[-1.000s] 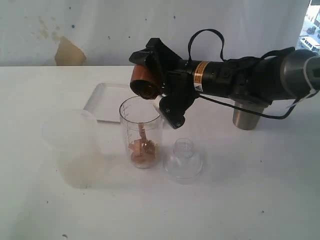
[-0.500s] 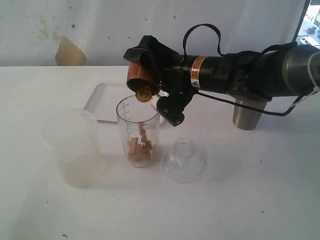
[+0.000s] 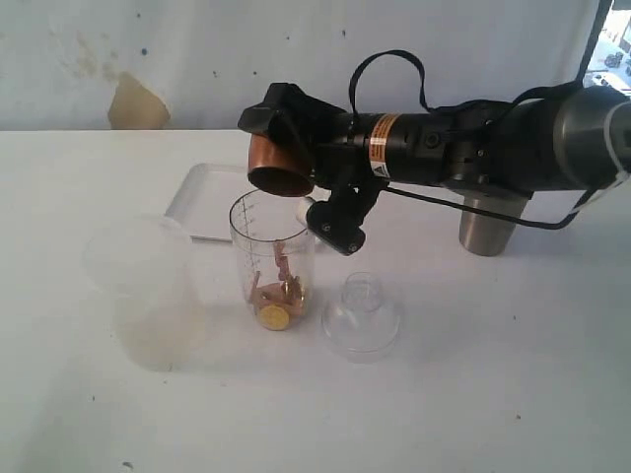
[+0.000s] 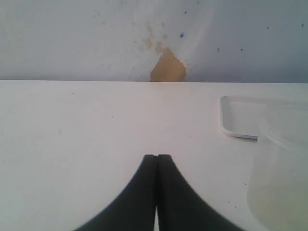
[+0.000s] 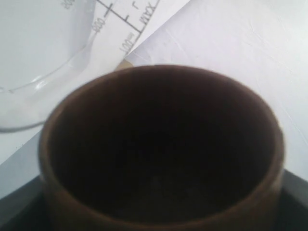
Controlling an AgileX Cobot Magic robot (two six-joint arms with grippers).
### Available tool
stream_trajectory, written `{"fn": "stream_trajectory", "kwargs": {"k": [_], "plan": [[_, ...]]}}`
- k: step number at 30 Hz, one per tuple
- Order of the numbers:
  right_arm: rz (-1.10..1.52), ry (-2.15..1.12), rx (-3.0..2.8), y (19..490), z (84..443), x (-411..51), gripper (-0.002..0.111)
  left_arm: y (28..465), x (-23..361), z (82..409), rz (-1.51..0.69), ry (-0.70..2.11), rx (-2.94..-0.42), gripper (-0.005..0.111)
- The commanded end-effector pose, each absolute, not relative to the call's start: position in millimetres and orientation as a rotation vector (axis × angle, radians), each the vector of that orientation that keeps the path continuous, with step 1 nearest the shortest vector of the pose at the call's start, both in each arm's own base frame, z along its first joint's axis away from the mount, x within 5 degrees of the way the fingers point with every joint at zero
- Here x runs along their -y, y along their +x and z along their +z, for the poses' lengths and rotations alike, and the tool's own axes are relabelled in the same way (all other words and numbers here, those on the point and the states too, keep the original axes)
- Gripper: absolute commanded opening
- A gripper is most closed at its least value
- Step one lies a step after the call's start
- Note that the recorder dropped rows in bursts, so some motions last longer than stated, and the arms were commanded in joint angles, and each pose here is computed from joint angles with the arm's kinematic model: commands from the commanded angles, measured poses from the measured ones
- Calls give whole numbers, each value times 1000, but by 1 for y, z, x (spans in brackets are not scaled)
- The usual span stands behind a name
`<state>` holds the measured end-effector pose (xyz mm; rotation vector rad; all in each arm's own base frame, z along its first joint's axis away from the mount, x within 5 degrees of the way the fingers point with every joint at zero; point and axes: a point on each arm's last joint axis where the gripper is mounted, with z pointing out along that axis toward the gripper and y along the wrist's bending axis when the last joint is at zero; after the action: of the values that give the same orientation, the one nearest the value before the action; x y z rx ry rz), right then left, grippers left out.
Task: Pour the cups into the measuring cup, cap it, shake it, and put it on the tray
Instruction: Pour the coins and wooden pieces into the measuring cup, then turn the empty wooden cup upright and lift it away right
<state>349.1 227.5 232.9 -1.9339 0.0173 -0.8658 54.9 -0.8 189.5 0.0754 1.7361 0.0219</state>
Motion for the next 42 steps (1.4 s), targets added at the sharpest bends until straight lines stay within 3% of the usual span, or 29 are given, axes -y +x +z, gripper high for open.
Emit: {"fn": "stream_trajectory", "kwargs": {"k": [1,42], "plan": [[-897,-1924,16,348,239,-227,0,55,1,190,13,67,-1737,103],[-890,-1868,-4,346,243,-232,0,55,1,190,13,67,-1737,103]]}}
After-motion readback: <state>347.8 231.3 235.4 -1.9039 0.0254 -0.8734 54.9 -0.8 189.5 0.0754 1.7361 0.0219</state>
